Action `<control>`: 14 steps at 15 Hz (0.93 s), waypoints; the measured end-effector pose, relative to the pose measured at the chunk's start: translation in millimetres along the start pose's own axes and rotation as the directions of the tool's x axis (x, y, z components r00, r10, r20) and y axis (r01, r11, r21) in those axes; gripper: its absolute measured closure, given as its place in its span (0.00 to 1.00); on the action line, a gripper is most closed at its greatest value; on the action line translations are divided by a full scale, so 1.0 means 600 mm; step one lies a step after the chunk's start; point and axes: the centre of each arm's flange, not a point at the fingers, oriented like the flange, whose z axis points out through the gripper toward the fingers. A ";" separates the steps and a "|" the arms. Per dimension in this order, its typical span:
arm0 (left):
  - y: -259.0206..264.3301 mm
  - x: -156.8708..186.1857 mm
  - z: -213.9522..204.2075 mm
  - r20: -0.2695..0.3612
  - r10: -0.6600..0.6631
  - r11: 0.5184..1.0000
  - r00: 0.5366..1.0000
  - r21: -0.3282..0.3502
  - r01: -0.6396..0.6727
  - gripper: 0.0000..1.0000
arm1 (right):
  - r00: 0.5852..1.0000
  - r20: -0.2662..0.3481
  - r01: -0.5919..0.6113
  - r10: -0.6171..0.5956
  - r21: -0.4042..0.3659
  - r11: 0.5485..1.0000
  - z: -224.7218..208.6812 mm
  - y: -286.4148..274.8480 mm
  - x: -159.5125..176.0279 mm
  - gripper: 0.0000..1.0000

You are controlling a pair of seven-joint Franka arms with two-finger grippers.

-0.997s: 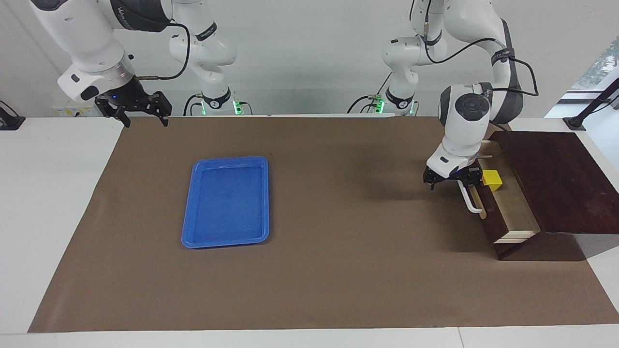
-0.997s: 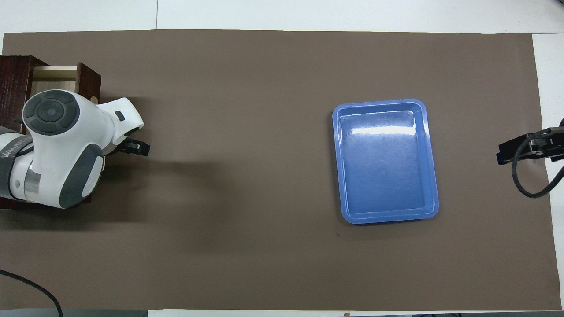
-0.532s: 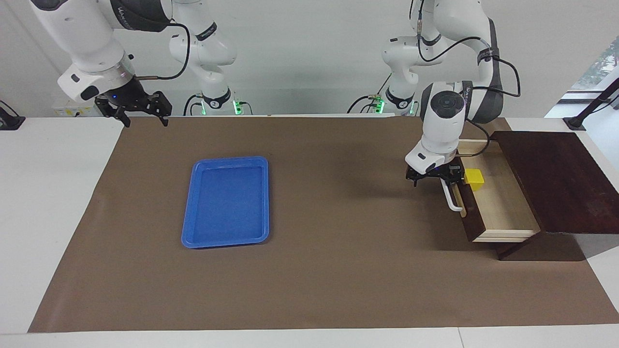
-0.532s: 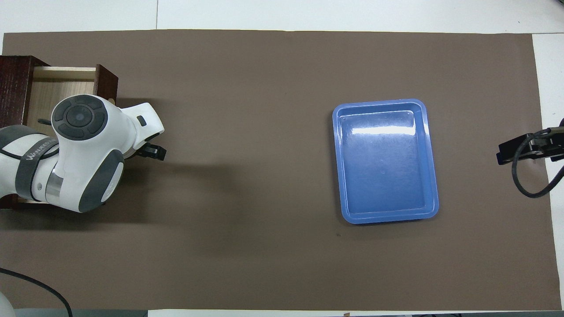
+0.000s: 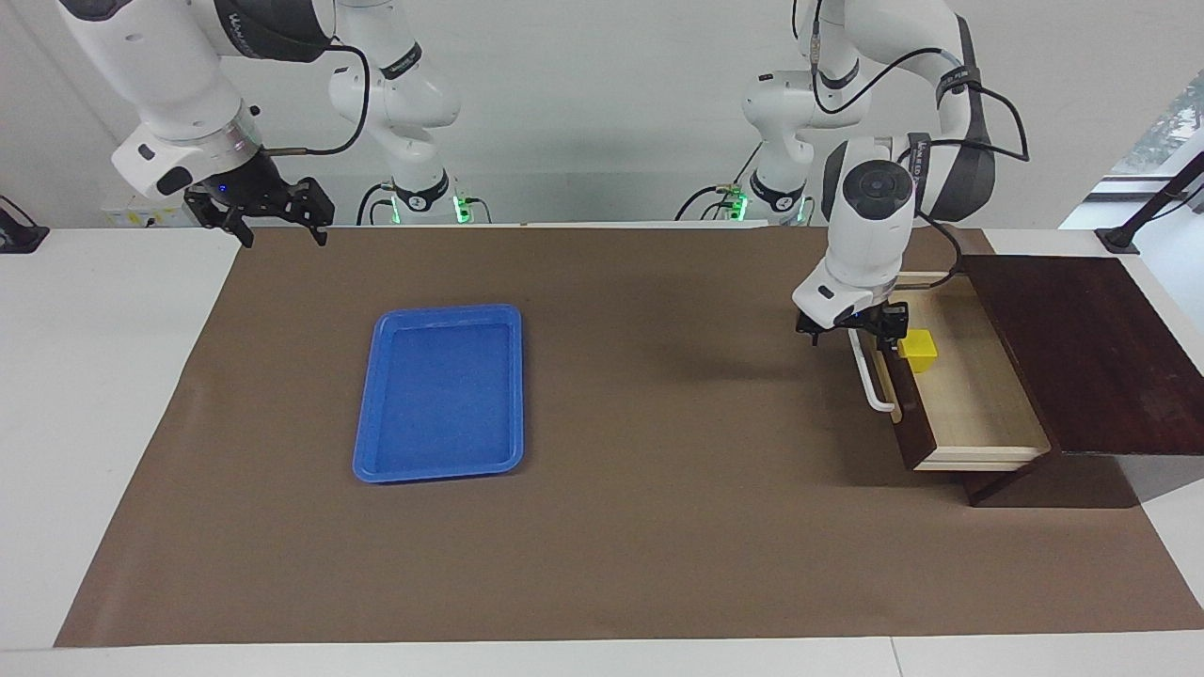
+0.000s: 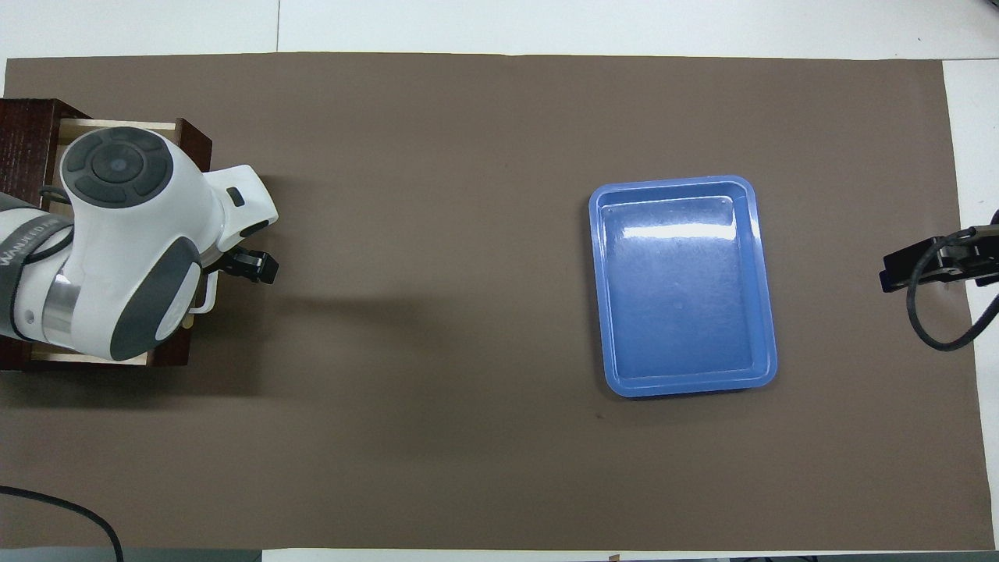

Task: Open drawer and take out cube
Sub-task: 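Pull the drawer open toward the robot with the left gripper, then release the handle and grasp the yellow cube with the left gripper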

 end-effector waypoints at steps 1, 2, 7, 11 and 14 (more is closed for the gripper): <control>-0.006 0.000 -0.022 0.003 -0.012 1.000 1.000 -0.014 0.012 0.00 | 1.000 0.000 0.000 0.000 0.000 1.000 0.000 0.000 0.000 0.00; -0.011 0.000 -0.043 0.001 -0.027 0.999 1.000 -0.034 0.027 0.00 | 1.000 0.000 0.000 0.000 0.000 1.000 0.000 0.000 0.000 0.00; -0.113 -0.024 -0.104 -0.022 -0.218 0.966 0.976 -0.146 0.213 0.00 | 1.000 0.000 0.000 0.000 0.000 1.000 0.000 0.000 0.000 0.00; -0.216 -0.056 -0.095 0.022 -0.490 0.855 0.871 -0.184 0.486 0.00 | 1.000 0.000 0.000 0.000 0.000 1.000 0.000 0.000 0.000 0.00; -0.260 -0.072 -0.074 0.105 -0.728 0.655 0.678 -0.187 0.732 0.00 | 1.000 0.000 0.000 0.000 0.000 1.000 0.000 0.000 0.000 0.00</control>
